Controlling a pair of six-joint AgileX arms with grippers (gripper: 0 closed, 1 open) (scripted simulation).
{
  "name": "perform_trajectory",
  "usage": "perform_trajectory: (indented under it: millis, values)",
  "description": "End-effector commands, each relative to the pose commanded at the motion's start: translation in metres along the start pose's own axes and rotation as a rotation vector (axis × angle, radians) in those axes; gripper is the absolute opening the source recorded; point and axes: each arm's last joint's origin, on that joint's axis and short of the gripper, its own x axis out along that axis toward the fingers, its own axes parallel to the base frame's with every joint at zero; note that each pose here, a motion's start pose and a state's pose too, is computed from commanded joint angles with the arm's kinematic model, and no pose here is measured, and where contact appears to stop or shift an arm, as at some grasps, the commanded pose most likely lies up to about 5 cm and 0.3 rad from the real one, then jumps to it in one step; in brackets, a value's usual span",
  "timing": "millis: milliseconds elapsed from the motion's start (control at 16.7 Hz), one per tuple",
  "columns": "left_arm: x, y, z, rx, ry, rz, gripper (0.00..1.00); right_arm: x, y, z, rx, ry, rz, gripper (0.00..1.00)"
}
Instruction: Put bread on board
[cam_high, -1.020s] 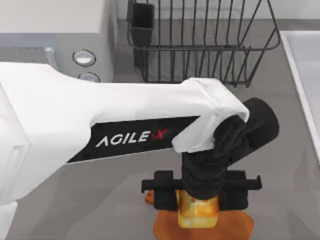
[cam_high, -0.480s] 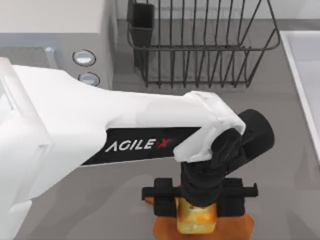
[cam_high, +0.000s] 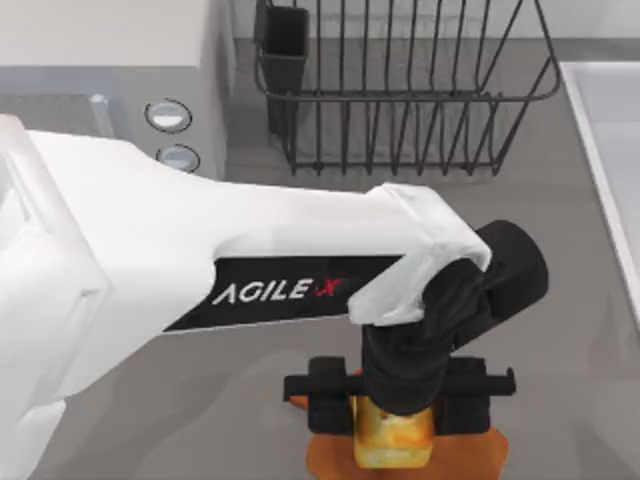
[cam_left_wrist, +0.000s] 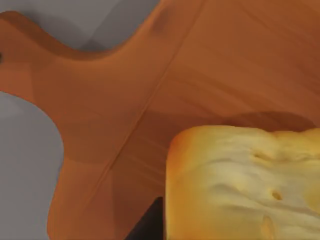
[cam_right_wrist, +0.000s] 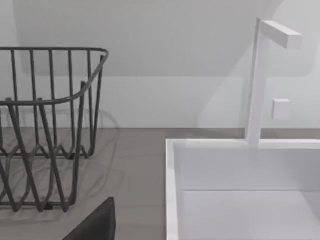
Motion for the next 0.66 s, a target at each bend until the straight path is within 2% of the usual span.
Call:
perform_trajectory:
  millis: [300,660]
  values:
    - [0.0,0.0,0.0,0.0,0.0,0.0,0.98,0.0,0.0,0.0,0.0,0.0,0.0,1.0]
    - [0.0,0.0,0.0,0.0,0.0,0.0,1.0,0.0,0.0,0.0,0.0,0.0,0.0,1.0]
